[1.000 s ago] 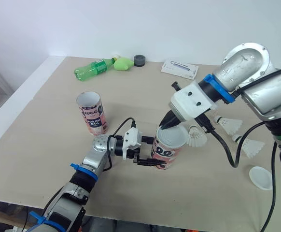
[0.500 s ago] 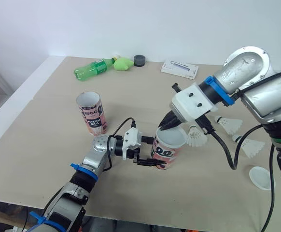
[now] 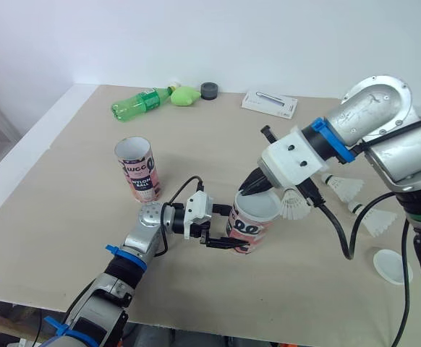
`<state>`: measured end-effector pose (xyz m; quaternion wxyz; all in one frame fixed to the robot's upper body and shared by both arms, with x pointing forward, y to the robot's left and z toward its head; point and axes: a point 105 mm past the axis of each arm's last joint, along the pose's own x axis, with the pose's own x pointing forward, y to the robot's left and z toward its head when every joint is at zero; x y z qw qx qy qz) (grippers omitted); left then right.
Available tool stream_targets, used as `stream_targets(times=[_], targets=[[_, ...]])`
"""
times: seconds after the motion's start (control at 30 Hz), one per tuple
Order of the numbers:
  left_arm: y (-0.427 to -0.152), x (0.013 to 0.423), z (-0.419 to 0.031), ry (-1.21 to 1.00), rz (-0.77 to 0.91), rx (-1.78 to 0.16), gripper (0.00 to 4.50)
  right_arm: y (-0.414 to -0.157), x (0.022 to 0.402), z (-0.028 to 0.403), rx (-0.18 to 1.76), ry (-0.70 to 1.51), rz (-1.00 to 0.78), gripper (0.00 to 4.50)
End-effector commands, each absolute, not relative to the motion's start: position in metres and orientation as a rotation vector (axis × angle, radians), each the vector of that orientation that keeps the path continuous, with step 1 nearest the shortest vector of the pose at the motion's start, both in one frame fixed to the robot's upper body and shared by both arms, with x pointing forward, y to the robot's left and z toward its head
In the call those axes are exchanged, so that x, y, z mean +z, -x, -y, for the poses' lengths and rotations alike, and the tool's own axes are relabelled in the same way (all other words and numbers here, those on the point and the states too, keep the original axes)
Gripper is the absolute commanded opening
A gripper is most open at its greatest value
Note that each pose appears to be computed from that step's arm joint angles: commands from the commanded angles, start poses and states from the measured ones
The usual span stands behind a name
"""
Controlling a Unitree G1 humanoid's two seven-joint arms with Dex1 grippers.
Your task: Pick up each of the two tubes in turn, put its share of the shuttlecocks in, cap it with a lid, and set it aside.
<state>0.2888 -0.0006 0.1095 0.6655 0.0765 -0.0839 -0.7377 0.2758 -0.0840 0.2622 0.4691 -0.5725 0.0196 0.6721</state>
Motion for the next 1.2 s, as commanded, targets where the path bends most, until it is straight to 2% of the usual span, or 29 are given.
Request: stream_targets(times=[0.03,0.13,0.17,0.2,0.23,0.3,0.57,0.73,0.9,1.0,1.03,1.07,1.2], targets=[[-0.285,0.079,-0.005,-0.187,0.042,-1.674,3.15,-0.275,0.254,0.090,1.656,1.438,-0.102,0.06],[-0.285,0.079,-0.005,-0.187,0.041,-1.675,3.15,-0.276,0.255,0.090,1.651,1.434,-0.104,0.06],[-0.285,0.079,-0.005,-0.187,0.041,-1.676,3.15,-0.277,0.257,0.090,1.647,1.425,-0.103,0.67],[-0.284,0.079,-0.005,-0.186,0.041,-1.677,3.15,-0.278,0.259,0.090,1.642,1.419,-0.103,0.83],[-0.284,0.079,-0.005,-0.186,0.041,-1.677,3.15,-0.279,0.262,0.089,1.632,1.410,-0.097,1.34],[-0.284,0.079,-0.004,-0.185,0.040,-1.679,3.15,-0.279,0.270,0.088,1.627,1.369,-0.085,1.83],[-0.284,0.079,-0.004,-0.186,0.037,-1.683,3.15,-0.280,0.297,0.090,1.586,1.303,-0.040,1.83],[-0.285,0.078,-0.005,-0.187,0.037,-1.682,3.15,-0.262,0.310,0.095,1.637,1.207,-0.017,1.83],[-0.285,0.078,-0.006,-0.187,0.035,-1.677,3.15,-0.244,0.294,0.110,1.695,1.163,-0.144,1.83],[-0.286,0.079,-0.006,-0.187,0.035,-1.675,3.15,-0.246,0.287,0.112,1.697,1.161,-0.182,1.04],[-0.286,0.079,-0.006,-0.188,0.035,-1.675,3.15,-0.248,0.287,0.111,1.698,1.156,-0.182,0.23],[-0.286,0.079,-0.006,-0.189,0.035,-1.675,3.15,-0.250,0.287,0.109,1.699,1.152,-0.178,0.05],[-0.287,0.079,-0.006,-0.190,0.037,-1.675,3.15,-0.251,0.286,0.106,1.717,1.152,-0.181,0.05]])
